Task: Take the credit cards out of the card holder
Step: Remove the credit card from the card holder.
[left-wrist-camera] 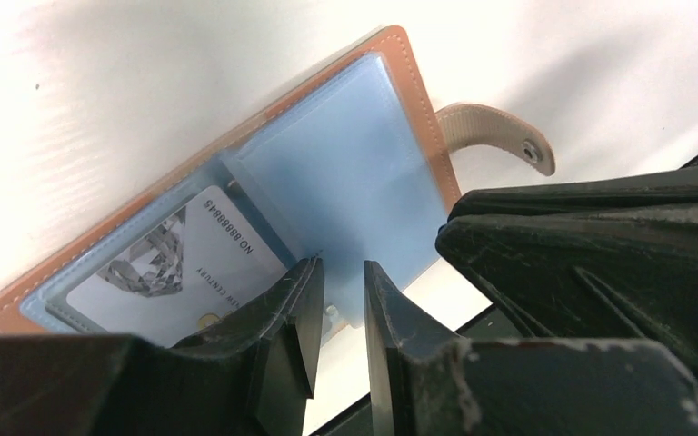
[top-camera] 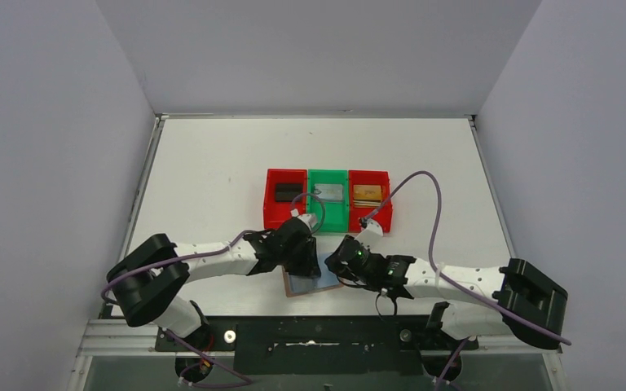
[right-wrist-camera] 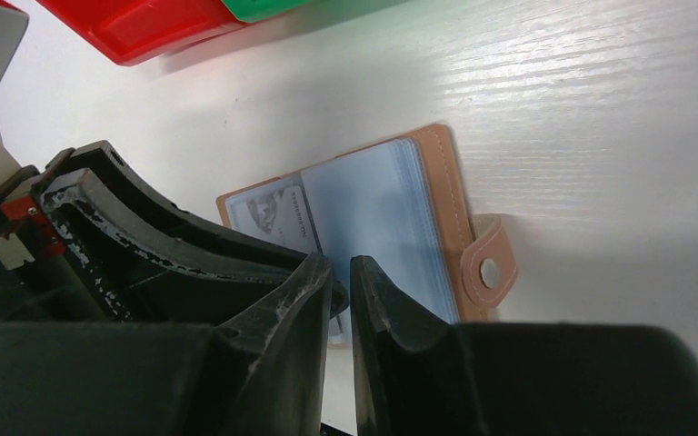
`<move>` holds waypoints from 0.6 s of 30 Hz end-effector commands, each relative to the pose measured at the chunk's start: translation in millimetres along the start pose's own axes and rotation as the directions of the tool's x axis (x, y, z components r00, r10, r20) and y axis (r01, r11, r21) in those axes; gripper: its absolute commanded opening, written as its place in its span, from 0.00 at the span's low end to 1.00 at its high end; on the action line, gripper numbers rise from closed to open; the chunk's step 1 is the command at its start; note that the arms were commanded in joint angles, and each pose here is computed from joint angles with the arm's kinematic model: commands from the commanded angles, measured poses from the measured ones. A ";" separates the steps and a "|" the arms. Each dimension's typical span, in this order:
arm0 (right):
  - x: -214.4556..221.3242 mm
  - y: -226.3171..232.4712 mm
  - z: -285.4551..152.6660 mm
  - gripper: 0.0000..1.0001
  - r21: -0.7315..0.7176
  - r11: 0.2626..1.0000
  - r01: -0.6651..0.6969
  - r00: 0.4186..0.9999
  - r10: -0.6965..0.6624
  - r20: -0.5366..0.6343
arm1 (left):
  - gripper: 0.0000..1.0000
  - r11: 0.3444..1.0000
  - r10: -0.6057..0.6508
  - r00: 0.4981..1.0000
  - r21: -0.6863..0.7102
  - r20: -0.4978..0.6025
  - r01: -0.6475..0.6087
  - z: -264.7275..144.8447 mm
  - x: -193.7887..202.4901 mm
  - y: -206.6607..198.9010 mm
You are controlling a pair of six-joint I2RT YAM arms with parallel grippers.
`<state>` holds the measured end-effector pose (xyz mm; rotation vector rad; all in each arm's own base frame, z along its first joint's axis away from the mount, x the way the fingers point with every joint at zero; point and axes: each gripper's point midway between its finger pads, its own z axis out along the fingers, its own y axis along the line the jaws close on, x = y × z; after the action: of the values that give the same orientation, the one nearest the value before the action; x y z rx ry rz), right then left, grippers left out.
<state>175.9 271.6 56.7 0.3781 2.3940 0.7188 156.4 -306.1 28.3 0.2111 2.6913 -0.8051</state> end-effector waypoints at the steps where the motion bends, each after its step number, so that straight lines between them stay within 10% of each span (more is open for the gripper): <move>1: -14.9 5.0 -6.8 0.17 -0.027 0.999 -0.022 0.996 0.024 0.081 | 0.23 0.997 0.061 0.997 0.038 0.056 -0.063 -0.4 -25.4 -26.4; 18: -20.4 -13.9 -14.9 0.17 0.026 0.997 -0.075 0.988 0.070 0.137 | 0.11 0.995 0.093 0.993 -0.037 -0.074 -0.096 33.1 3.9 -10.6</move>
<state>174.2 254.0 57.7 0.4502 2.3507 0.6717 167.9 -334.5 18.6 0.3049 2.7081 -0.7683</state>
